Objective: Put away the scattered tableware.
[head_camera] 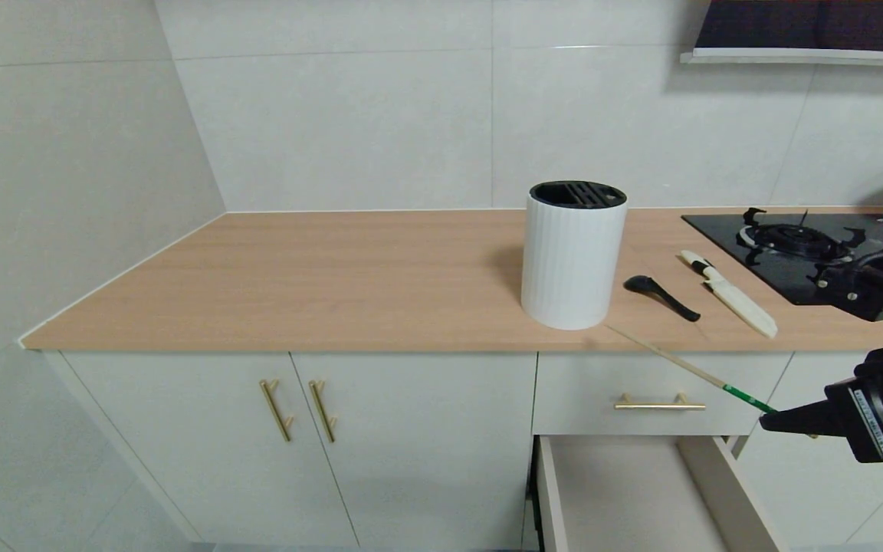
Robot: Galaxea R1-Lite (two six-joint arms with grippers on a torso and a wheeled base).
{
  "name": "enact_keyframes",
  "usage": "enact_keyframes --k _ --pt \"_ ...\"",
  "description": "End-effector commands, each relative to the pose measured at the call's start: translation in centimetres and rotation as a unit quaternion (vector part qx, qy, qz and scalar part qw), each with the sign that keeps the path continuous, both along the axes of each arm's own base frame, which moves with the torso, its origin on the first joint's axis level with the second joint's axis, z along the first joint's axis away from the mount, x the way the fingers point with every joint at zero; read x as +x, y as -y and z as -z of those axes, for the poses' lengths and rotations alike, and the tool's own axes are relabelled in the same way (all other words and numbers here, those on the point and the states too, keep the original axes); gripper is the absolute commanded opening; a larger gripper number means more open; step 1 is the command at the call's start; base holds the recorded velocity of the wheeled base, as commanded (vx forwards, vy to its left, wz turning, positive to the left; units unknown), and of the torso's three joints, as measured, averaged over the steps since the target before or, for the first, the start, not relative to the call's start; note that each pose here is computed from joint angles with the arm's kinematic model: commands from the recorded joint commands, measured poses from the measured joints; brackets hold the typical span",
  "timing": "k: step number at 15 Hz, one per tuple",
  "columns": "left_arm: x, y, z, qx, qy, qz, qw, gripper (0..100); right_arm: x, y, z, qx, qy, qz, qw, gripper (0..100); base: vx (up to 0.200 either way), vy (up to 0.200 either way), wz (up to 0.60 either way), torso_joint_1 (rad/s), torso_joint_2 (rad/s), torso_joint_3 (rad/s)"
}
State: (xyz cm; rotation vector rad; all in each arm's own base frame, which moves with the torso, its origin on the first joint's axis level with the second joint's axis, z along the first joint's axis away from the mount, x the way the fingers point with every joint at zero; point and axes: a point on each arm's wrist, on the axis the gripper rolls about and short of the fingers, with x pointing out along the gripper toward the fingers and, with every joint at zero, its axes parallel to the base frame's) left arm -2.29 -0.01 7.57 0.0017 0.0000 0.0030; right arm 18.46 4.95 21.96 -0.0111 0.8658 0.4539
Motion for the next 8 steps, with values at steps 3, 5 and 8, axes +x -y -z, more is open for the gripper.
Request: enact_keyframes --k 3,5,8 --pt "0.01 0.00 -0.01 0.000 -0.001 -0.001 1.0000 100 0.21 -0.35 0.62 -0.005 -0.014 -0.008 1.000 0 0.000 0.000 0.00 -0.180 0.46 0.260" --pt "0.01 0.00 -0.01 0.000 -0.001 -0.001 1.0000 100 0.29 -0.36 0.70 -0.006 -0.014 -0.010 1.000 0 0.000 0.000 0.00 -0.198 0.49 0.291" --pt "0.00 0.00 0.00 0.000 0.000 0.000 1.0000 100 0.26 -0.45 0.95 -0.007 -0.019 -0.012 1.000 0 0.000 0.000 0.00 -0.185 0.48 0.295"
